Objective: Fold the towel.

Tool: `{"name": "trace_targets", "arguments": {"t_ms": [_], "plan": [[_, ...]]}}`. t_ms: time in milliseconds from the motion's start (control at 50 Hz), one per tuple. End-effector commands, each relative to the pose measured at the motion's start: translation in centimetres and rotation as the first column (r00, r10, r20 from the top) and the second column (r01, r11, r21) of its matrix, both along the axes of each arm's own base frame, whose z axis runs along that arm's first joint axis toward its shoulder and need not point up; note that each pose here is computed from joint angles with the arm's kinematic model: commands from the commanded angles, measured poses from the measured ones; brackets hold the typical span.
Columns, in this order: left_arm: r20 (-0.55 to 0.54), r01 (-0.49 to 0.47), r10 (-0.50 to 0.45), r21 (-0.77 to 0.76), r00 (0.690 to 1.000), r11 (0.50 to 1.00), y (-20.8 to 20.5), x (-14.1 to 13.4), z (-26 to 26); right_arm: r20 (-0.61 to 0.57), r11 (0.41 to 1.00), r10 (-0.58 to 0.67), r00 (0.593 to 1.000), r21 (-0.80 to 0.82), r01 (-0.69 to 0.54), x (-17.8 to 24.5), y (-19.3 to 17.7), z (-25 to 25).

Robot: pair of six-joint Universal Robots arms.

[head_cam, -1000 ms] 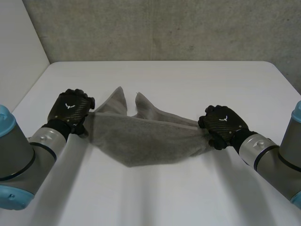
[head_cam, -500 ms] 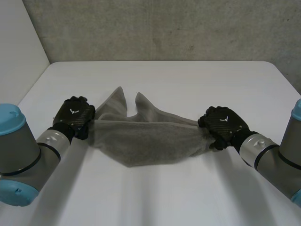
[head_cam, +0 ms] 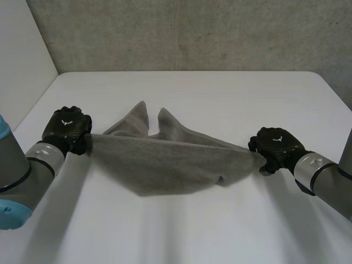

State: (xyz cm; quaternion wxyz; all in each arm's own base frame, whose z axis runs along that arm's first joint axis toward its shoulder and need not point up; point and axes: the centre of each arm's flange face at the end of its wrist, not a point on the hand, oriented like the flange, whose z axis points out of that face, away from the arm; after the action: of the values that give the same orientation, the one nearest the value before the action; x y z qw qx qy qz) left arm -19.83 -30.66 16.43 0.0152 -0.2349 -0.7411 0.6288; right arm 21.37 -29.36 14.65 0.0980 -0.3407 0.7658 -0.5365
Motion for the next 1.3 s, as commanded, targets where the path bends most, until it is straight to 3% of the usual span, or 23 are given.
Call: {"name": "trace_targets", "arguments": {"t_ms": [20, 240, 440, 560, 1040, 1200, 1300], "plan": [[-0.005, -0.006, 0.006, 0.006, 1.000, 1.000, -0.1, 0.2, 0.0, 0.005, 1.000, -0.008, 1.000, 0.019, 0.008, -0.2, -0.3, -0.6], [-0.007, -0.005, 0.006, 0.010, 1.000, 1.000, 0.0, 0.2, 0.2, 0.027, 0.998, 0.015, 1.000, 0.065, -0.016, 0.0, -0.2, -1.5], [-0.011, 0.010, -0.010, 0.005, 1.000, 1.000, 1.0, 0.2, 2.0, 0.061, 0.984, 0.034, 0.998, 0.172, -0.044, -0.9, 1.0, 1.5], [-0.014, 0.022, -0.022, -0.006, 1.000, 1.000, 1.2, 0.0, 2.3, 0.086, 0.976, 0.056, 0.995, 0.206, -0.073, -0.5, 1.3, -0.5], [-0.014, -0.023, 0.022, -0.013, 1.000, 1.000, 0.0, 1.1, 2.5, 0.123, 0.988, 0.014, 0.992, 0.154, -0.033, -0.5, -1.0, -3.3], [-0.016, -0.010, 0.010, -0.003, 1.000, 1.000, 0.8, 0.9, 2.9, 0.137, 0.996, -0.015, 0.990, 0.087, 0.003, -2.1, -1.0, 1.6], [-0.040, 0.023, -0.022, 0.043, 0.999, 0.999, 2.4, 0.6, 3.9, 0.127, 0.987, 0.063, 0.990, 0.140, -0.081, -2.0, 1.6, 5.2]]}}
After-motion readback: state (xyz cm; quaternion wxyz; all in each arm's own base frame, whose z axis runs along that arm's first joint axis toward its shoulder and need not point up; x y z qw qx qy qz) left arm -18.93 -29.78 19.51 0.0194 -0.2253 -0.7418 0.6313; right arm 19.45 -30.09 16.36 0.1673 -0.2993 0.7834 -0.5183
